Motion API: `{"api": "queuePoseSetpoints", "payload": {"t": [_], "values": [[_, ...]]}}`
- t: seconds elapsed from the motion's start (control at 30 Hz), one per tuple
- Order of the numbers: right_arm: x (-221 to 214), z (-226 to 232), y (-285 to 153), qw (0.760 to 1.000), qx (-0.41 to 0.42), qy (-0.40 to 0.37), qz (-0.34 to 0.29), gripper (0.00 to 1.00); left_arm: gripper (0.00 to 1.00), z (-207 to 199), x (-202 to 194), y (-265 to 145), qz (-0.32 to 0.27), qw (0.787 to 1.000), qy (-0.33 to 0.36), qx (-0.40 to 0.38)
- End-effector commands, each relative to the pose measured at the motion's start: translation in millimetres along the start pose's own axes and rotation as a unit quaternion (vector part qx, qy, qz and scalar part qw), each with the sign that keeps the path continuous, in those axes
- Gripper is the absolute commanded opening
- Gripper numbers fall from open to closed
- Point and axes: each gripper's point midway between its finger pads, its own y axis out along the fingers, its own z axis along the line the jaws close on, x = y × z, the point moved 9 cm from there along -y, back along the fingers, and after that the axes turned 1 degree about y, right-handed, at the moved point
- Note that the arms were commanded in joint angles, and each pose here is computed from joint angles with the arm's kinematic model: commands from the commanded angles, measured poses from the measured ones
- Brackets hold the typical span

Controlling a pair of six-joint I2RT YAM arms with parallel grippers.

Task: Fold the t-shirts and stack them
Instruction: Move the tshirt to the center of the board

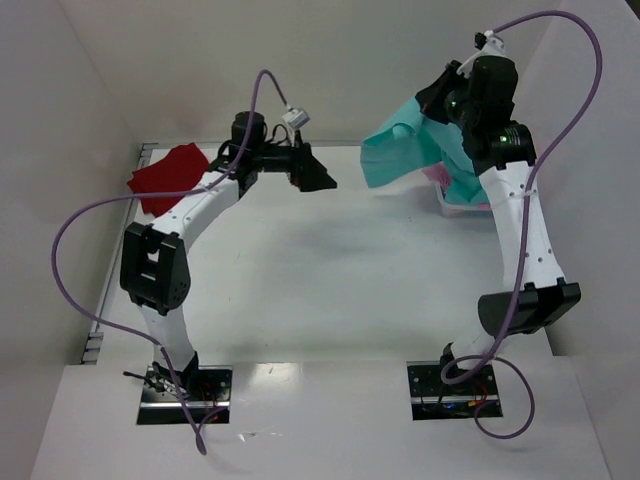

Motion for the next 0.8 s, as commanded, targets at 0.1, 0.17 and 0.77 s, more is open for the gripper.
{"api": "queuePoseSetpoints", "payload": {"t": [0.1,0.17,0.77], "values": [[-5,67,-45,0.984,0.175,0.015,0.024,0.0,1.0,-7,26,58,-0.058,0.992,0.115,0.009],[-7,77,-56,0.98,0.198,0.017,0.026,0.0,1.0,-1,24,77,-0.083,0.988,0.128,0.027],[14,91,-93,0.975,0.223,0.008,-0.024,0.0,0.0,-54,109,-69,-0.218,0.916,0.163,0.295]]}}
